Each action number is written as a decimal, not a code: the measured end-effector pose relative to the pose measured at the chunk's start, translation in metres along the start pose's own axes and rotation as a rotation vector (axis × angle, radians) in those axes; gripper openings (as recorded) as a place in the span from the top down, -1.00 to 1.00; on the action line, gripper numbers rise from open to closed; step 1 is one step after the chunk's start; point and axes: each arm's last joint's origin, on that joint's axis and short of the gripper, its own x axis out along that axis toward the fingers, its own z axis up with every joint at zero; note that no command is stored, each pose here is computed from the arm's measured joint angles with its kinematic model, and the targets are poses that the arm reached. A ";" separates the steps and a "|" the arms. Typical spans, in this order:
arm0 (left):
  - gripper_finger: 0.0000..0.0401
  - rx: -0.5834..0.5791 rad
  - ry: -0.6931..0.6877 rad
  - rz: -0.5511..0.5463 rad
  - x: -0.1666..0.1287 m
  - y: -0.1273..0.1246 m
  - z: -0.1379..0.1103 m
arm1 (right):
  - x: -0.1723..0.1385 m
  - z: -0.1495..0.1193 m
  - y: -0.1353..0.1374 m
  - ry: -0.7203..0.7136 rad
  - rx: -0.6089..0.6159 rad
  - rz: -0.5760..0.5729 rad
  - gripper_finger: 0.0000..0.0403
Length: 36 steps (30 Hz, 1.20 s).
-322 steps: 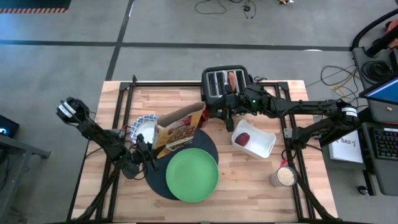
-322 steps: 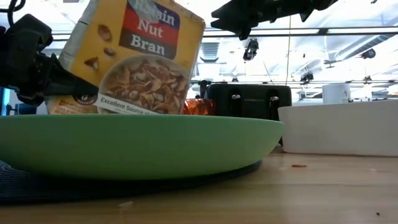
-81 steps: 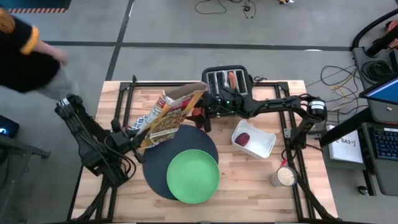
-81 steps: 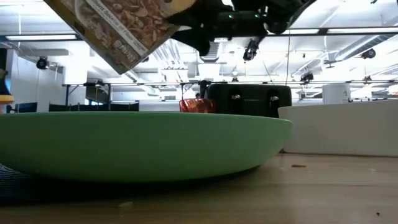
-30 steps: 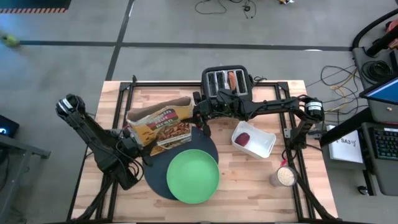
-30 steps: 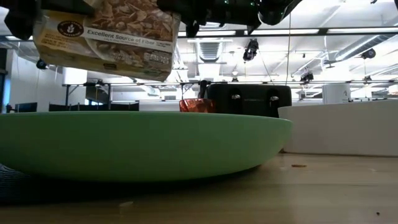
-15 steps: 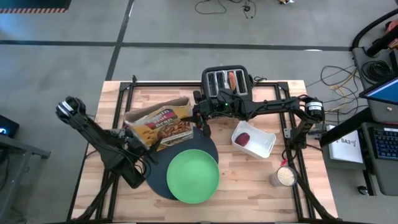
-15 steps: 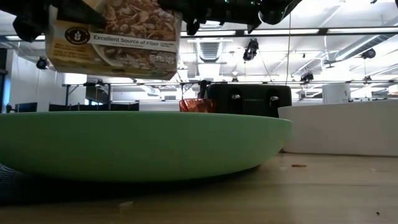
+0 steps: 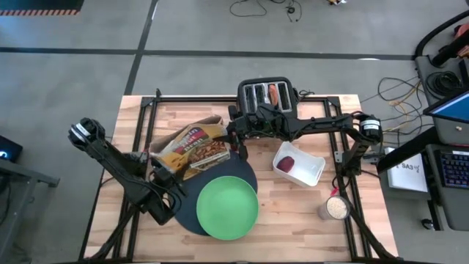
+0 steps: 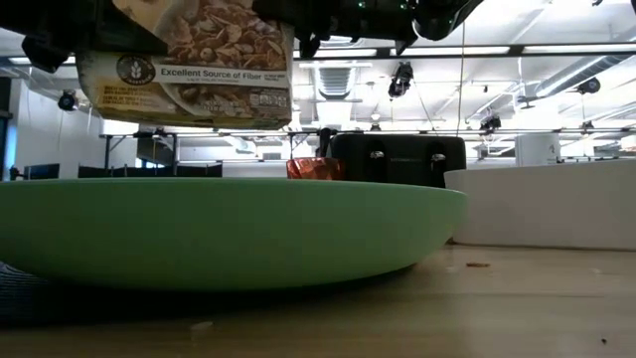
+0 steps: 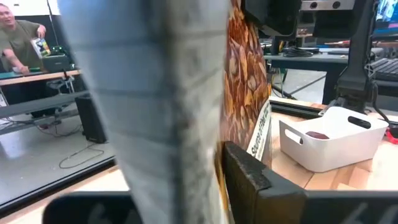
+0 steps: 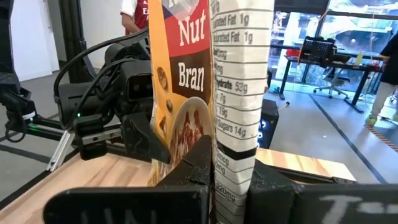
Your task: Arrange a breakfast setting
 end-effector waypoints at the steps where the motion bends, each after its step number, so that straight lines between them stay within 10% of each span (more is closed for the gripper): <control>1: 0.95 0.001 0.000 0.000 0.000 0.000 0.000 | 0.000 0.000 0.000 0.000 0.000 0.000 0.96; 9: 0.99 -0.022 0.003 0.000 0.000 -0.002 0.009 | 0.000 0.000 -0.001 0.005 0.020 -0.023 0.81; 23: 1.00 0.030 0.029 -0.003 0.000 -0.012 0.076 | -0.013 0.000 -0.015 0.057 0.118 -0.053 -0.09; 36: 1.00 0.075 0.301 -0.014 -0.003 0.015 0.123 | -0.037 0.014 -0.020 0.161 0.165 -0.088 -0.17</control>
